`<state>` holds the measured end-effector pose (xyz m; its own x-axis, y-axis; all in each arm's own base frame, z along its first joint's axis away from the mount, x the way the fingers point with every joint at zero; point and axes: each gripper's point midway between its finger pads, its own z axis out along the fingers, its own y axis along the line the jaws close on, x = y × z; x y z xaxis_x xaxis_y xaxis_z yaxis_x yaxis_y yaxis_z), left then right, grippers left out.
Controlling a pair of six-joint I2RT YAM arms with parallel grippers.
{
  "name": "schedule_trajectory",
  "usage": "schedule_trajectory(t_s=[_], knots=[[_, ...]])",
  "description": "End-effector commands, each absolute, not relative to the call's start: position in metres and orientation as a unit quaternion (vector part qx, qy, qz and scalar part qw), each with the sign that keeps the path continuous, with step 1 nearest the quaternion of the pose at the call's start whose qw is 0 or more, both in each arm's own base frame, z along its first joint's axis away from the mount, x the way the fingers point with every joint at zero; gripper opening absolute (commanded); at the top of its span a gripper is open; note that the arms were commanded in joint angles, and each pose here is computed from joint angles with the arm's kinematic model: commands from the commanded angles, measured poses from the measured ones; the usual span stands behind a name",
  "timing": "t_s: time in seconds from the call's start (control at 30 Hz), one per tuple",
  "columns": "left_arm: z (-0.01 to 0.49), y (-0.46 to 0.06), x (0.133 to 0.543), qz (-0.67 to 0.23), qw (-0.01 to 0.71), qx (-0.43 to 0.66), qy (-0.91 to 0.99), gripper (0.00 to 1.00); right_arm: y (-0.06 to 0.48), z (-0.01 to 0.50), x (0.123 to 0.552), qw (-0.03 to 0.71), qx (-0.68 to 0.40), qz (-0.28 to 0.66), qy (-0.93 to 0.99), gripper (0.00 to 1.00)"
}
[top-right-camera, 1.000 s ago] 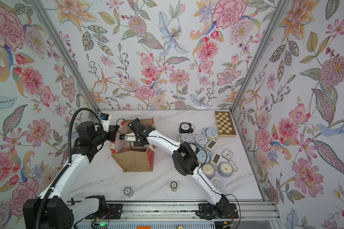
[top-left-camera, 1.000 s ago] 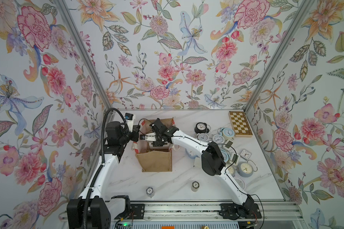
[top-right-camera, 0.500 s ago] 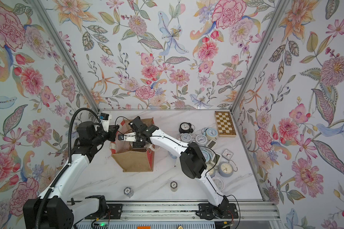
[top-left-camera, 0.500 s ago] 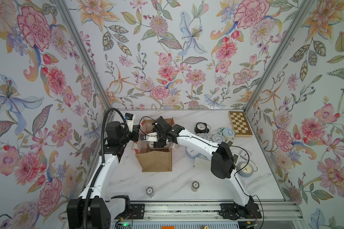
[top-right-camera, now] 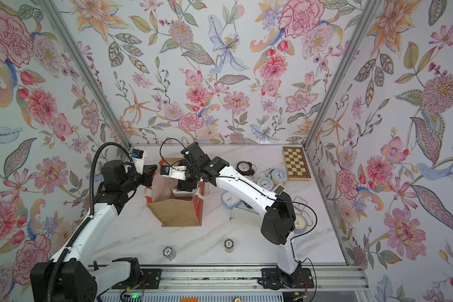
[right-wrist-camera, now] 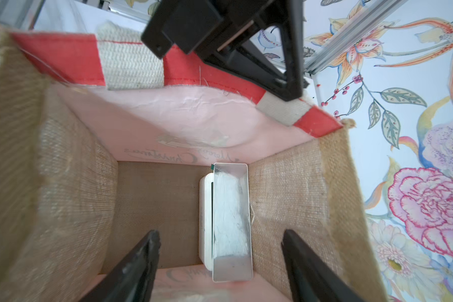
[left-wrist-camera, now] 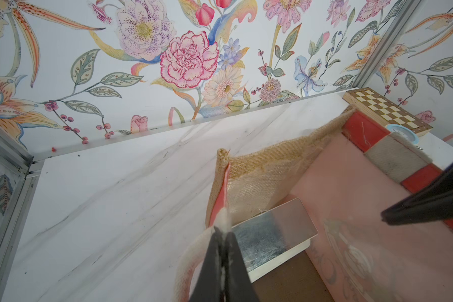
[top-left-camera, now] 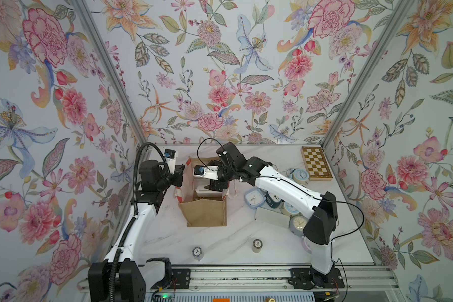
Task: Put the alarm clock into the canvas bag
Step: Place the alarm at the canvas bag, then pick up the alarm from the center of the board.
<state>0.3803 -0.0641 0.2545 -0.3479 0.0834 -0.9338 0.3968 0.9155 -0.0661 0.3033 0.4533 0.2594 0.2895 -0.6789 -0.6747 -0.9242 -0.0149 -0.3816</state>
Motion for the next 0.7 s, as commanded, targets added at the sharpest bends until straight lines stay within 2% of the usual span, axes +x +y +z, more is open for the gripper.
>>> schedule_trajectory(t_s=[0.0, 0.2, 0.43, 0.67], knots=[[0.260, -0.063, 0.379, -0.137, 0.560, 0.153, 0.803, 0.04, 0.433, 0.279, 0.289, 0.397, -0.676, 0.188, 0.592, 0.76], [0.261, -0.062, 0.379, -0.135, 0.561, 0.154, 0.802, 0.05, 0.384, 0.273, 0.288, 0.387, -0.652, 0.175, 0.628, 0.76], [0.260, -0.064, 0.379, -0.139, 0.560, 0.155, 0.802, 0.05, 0.321, 0.240, 0.284, 0.353, -0.614, 0.163, 0.686, 0.75], [0.259, -0.063, 0.380, -0.138, 0.559, 0.154, 0.803, 0.05, 0.272, 0.174, 0.271, 0.285, -0.594, 0.130, 0.741, 0.75]])
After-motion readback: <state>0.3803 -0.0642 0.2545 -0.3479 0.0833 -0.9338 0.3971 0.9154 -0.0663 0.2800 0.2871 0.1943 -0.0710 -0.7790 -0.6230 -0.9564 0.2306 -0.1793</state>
